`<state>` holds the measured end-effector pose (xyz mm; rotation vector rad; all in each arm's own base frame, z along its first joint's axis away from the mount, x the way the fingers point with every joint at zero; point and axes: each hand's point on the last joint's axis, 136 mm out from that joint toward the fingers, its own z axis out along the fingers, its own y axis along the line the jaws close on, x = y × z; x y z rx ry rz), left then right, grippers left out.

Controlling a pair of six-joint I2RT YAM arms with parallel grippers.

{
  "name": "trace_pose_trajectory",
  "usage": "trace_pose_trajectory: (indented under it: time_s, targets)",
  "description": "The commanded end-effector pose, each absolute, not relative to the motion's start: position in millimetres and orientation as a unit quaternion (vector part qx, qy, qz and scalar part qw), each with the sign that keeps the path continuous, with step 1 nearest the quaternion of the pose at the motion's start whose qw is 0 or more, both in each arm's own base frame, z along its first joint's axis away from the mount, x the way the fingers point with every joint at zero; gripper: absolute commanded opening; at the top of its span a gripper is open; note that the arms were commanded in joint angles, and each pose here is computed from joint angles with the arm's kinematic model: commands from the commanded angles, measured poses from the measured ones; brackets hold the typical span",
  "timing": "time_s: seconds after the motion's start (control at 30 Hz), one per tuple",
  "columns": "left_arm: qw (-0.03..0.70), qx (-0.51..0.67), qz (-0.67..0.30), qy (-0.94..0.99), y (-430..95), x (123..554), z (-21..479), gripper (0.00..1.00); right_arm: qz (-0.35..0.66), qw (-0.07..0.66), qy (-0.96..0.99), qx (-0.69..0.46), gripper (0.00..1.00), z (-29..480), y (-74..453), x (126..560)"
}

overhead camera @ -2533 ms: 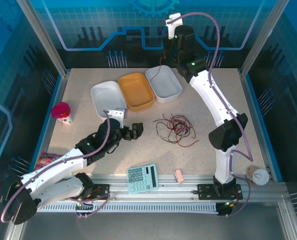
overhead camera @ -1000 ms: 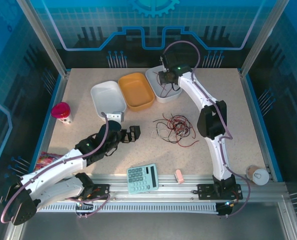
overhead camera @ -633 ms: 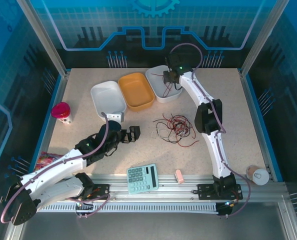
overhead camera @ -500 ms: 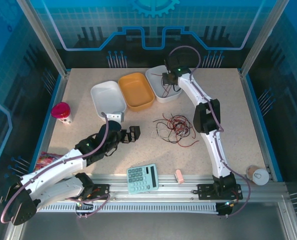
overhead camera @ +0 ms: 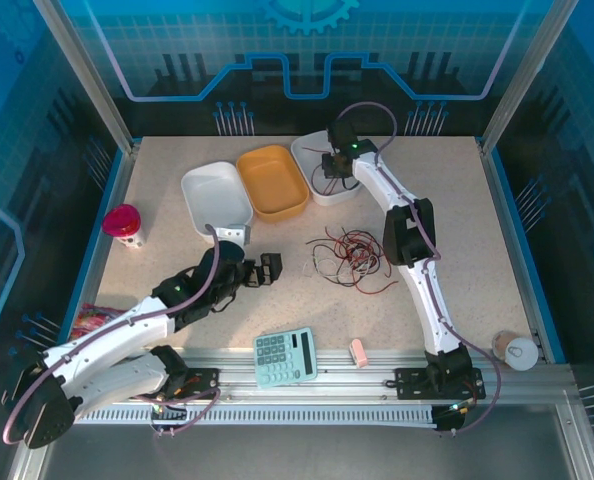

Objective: Untangle the cables

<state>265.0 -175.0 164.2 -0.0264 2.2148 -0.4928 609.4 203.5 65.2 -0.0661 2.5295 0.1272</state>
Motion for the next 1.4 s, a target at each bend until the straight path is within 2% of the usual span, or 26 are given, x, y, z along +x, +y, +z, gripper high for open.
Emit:
trace_pose_trajectory:
  time_s: [0.0,0.1,0.3,0.53,0.83,1.07,1.3,1.37]
  targets:
    - [0.419,-0.005,-0.209,0.884,-179.3,265.1,161.8,0.99,0.064,0.330,0.942,-0.022,0.30,116.1,199.1,610.8]
    - [0.419,-0.006,-0.213,0.883,-180.3,264.8,162.6,0.99,0.065,0.346,0.936,-0.020,0.38,140.8,195.9,607.4]
    - [0.418,-0.004,-0.226,0.880,-184.4,264.4,165.4,0.99,0.066,0.361,0.930,-0.020,0.47,176.4,188.7,595.7]
    - [0.416,0.000,-0.241,0.877,-189.9,263.6,169.3,0.99,0.063,0.370,0.927,-0.007,0.48,213.9,175.0,565.8]
    - [0.405,0.011,-0.259,0.876,-207.4,271.8,173.1,0.99,0.068,0.375,0.924,0.038,0.53,222.9,134.5,464.2]
    - [0.375,0.050,-0.280,0.882,-241.6,285.7,174.1,0.99,0.080,0.353,0.929,0.075,0.56,199.9,96.6,368.7]
    - [0.327,0.100,-0.299,0.891,-288.0,308.6,158.3,0.99,0.089,0.318,0.938,0.102,0.56,175.9,74.7,305.6]
    - [0.321,0.119,-0.300,0.890,-301.3,317.8,153.6,0.93,0.095,0.315,0.938,0.112,0.57,172.6,71.9,294.7]
